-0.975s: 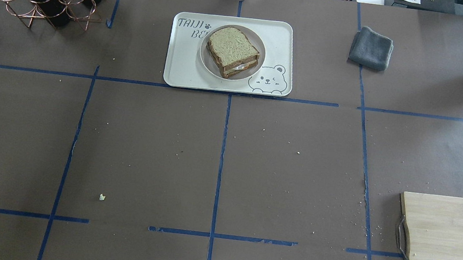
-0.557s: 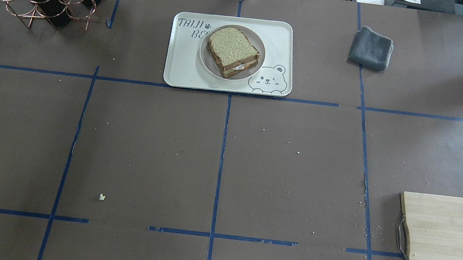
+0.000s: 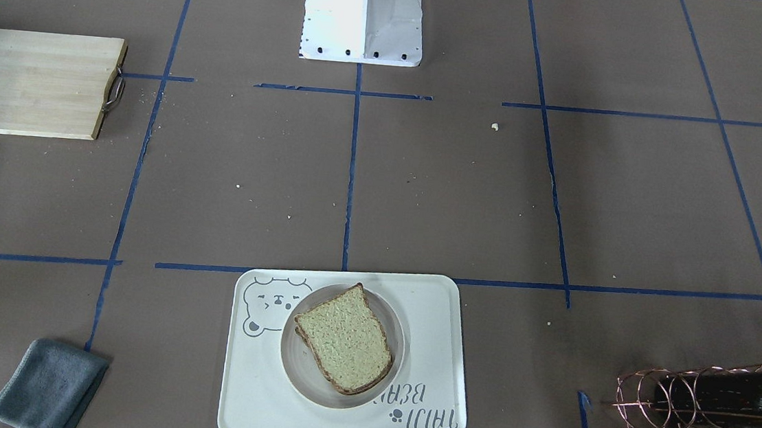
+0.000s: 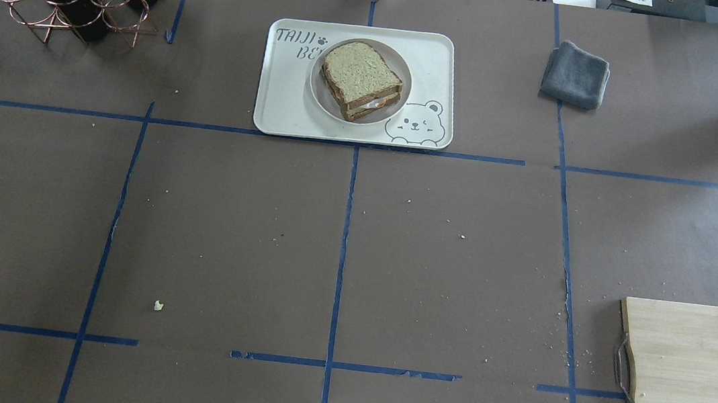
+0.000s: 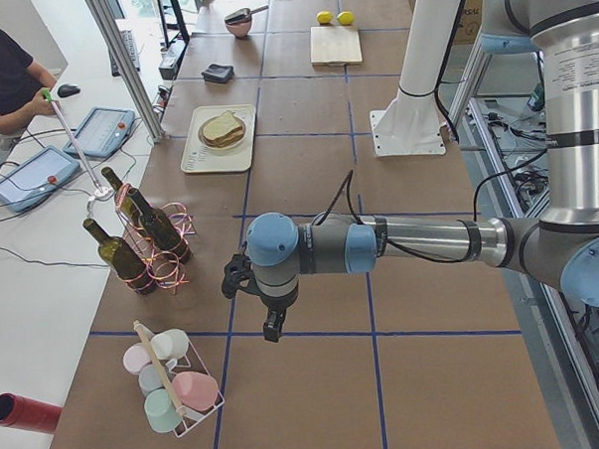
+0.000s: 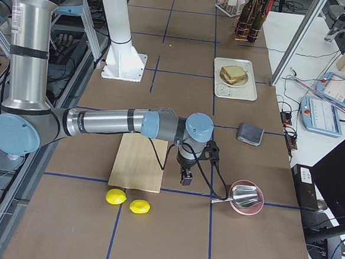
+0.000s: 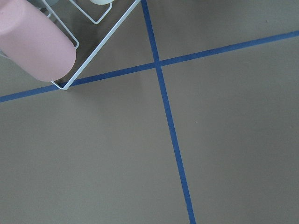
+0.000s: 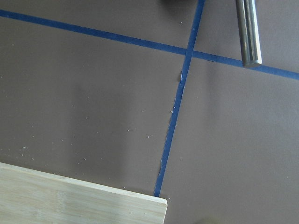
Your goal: Make sandwich and place on tray
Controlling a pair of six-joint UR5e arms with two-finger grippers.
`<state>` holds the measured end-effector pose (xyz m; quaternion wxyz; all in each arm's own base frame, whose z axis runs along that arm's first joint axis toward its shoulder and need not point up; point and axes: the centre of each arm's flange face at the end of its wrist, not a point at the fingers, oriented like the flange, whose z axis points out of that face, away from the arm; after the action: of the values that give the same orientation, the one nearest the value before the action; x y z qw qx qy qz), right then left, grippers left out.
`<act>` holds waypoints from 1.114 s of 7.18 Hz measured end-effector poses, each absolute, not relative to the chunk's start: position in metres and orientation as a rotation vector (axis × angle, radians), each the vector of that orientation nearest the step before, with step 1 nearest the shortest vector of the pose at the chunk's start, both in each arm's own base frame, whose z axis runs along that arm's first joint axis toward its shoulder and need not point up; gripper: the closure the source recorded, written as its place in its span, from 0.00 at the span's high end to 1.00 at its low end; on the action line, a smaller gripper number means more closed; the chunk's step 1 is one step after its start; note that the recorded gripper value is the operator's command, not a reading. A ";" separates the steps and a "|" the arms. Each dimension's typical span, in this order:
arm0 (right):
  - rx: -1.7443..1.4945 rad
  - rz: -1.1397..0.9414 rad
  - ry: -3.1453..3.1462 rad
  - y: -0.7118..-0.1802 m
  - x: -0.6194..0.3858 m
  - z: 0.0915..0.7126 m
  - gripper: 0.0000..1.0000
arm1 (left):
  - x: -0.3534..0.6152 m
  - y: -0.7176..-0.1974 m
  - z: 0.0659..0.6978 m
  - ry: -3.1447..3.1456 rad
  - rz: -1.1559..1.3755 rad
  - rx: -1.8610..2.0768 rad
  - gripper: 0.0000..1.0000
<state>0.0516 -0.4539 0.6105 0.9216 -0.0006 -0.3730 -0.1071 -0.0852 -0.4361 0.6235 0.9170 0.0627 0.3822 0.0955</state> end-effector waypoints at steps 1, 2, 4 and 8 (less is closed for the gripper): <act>-0.002 -0.220 -0.767 -0.454 0.051 0.611 1.00 | -0.085 -0.436 0.624 0.787 0.196 0.129 1.00; -0.004 -0.219 -0.768 -0.454 0.051 0.612 1.00 | -0.085 -0.435 0.625 0.788 0.196 0.129 1.00; -0.008 -0.217 -0.768 -0.453 0.051 0.613 1.00 | -0.085 -0.430 0.630 0.788 0.201 0.141 1.00; -0.012 -0.216 -0.770 -0.451 0.051 0.615 1.00 | -0.083 -0.431 0.625 0.787 0.210 0.164 1.00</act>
<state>0.0512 -0.4514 0.6154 0.9212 -0.0057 -0.3746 -0.1051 -0.0832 -0.4309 0.6248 0.9149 0.0797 0.3824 0.1019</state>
